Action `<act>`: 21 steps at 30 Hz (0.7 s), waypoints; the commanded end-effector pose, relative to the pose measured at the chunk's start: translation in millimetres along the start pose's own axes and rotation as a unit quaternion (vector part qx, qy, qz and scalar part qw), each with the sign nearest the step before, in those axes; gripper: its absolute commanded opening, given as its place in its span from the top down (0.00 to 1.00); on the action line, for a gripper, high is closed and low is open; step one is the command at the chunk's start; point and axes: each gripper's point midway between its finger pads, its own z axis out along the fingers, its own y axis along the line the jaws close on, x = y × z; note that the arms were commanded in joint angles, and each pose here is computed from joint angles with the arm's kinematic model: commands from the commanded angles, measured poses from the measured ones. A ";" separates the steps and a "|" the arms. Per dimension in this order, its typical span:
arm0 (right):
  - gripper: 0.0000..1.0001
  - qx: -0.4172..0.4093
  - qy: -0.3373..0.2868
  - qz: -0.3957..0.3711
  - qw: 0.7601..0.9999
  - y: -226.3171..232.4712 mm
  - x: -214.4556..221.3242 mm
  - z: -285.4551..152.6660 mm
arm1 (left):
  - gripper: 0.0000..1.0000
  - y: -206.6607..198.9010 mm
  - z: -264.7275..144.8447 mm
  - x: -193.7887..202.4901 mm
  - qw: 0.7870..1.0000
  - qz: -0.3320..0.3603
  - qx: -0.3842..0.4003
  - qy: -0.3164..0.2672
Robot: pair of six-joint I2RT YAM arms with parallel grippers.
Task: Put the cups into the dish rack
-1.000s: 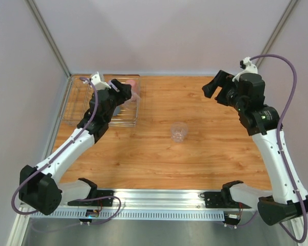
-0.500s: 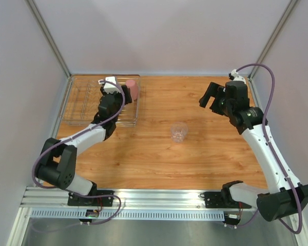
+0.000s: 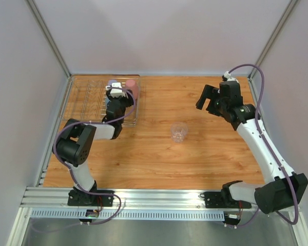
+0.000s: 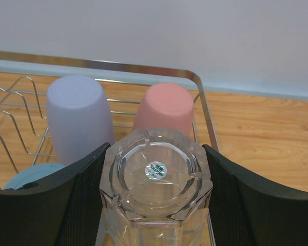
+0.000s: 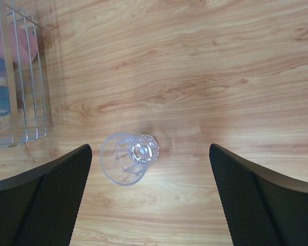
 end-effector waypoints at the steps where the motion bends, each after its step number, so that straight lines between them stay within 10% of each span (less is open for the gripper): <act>1: 0.00 -0.019 -0.011 -0.015 1.000 8.5 -10.1 3.3 | 0.67 -3.8 9.2 -38.4 0.995 -0.027 0.005 -0.092; 15: 0.04 -0.063 0.043 -0.028 0.997 21.0 17.2 26.6 | 0.65 -1.3 28.7 10.3 0.999 -0.002 -0.013 -0.033; 21: 0.04 -0.074 0.073 -0.021 0.994 20.9 37.7 40.6 | 0.50 2.0 28.3 16.7 0.999 -0.001 -0.021 -0.027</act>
